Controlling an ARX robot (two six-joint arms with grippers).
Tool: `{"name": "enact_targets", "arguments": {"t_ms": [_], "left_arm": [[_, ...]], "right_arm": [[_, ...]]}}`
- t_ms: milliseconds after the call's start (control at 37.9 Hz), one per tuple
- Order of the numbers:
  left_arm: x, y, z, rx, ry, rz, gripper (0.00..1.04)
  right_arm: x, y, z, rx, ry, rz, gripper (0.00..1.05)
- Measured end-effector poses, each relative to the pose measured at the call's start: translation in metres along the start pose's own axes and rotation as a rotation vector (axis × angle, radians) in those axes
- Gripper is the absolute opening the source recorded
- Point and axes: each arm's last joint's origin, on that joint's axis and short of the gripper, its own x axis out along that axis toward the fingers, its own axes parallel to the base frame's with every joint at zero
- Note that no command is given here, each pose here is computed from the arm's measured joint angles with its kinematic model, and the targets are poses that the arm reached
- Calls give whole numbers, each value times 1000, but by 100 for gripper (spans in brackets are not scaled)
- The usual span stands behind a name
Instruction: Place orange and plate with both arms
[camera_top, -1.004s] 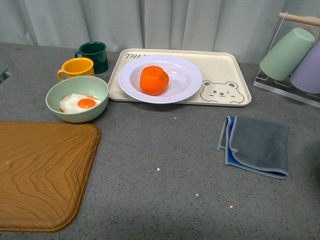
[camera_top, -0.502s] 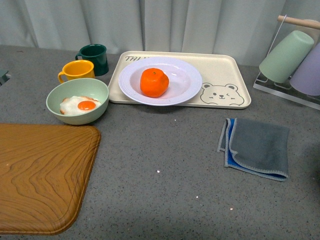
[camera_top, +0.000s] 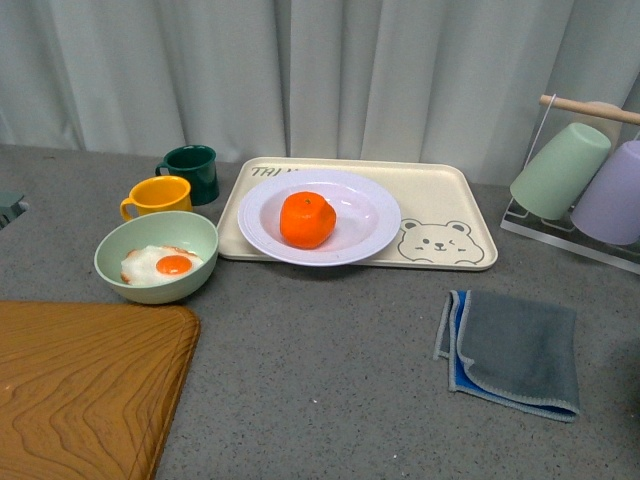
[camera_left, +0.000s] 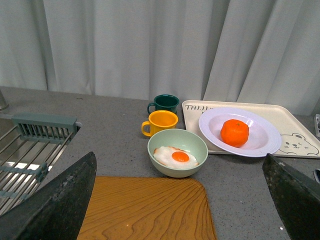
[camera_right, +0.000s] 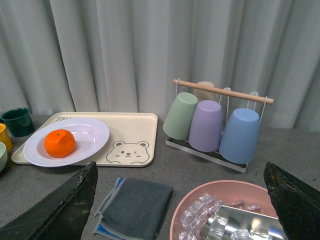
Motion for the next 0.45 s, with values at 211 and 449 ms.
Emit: {"name": "enact_targets", "arguments": {"t_ms": [211, 449], "left_arm": [[0, 0, 0, 0, 0, 0, 98], [0, 0, 0, 0, 0, 0, 98]], "right_arm": [[0, 0, 0, 0, 0, 0, 95], [0, 0, 0, 0, 0, 0, 95]]}}
